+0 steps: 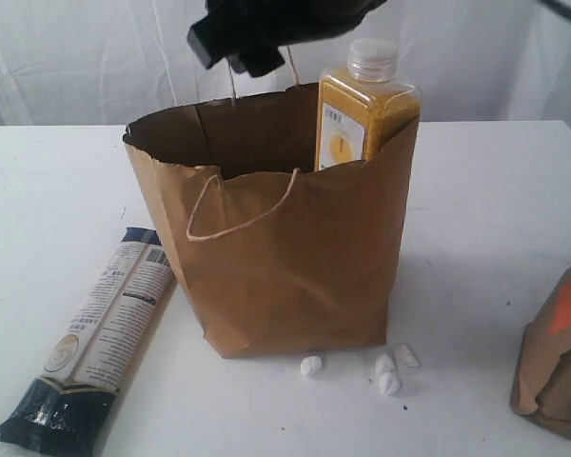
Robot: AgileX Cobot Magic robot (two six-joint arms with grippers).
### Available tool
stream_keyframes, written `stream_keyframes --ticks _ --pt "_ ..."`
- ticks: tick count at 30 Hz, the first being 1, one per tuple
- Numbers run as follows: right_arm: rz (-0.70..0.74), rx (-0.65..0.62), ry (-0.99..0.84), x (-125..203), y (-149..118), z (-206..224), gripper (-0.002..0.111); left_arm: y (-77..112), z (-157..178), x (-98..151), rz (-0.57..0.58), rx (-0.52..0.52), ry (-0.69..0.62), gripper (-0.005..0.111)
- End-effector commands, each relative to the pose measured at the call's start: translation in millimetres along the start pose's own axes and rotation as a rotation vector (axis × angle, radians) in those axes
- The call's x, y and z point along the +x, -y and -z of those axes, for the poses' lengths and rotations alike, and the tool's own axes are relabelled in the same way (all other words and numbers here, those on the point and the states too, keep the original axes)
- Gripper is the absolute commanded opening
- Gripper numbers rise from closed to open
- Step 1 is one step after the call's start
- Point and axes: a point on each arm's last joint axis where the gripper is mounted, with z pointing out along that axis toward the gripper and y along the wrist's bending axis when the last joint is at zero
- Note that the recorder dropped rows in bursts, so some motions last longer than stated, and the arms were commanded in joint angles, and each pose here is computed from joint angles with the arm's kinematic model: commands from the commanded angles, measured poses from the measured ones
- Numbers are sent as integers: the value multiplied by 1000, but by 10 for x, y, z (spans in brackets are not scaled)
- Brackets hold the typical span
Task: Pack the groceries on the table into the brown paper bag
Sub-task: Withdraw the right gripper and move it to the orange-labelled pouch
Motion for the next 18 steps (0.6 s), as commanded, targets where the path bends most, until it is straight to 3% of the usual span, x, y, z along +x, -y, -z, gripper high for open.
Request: stream_keyframes --ticks 1,11,18 --pt "-14 31 87 -36 152 443 68 2 -1 12 8 1 -1 0" --pt "-54 106 206 147 426 1263 49 2 -1 12 8 1 -1 0" --pt "-192 186 206 583 613 1738 47 2 -1 12 8 1 -1 0"
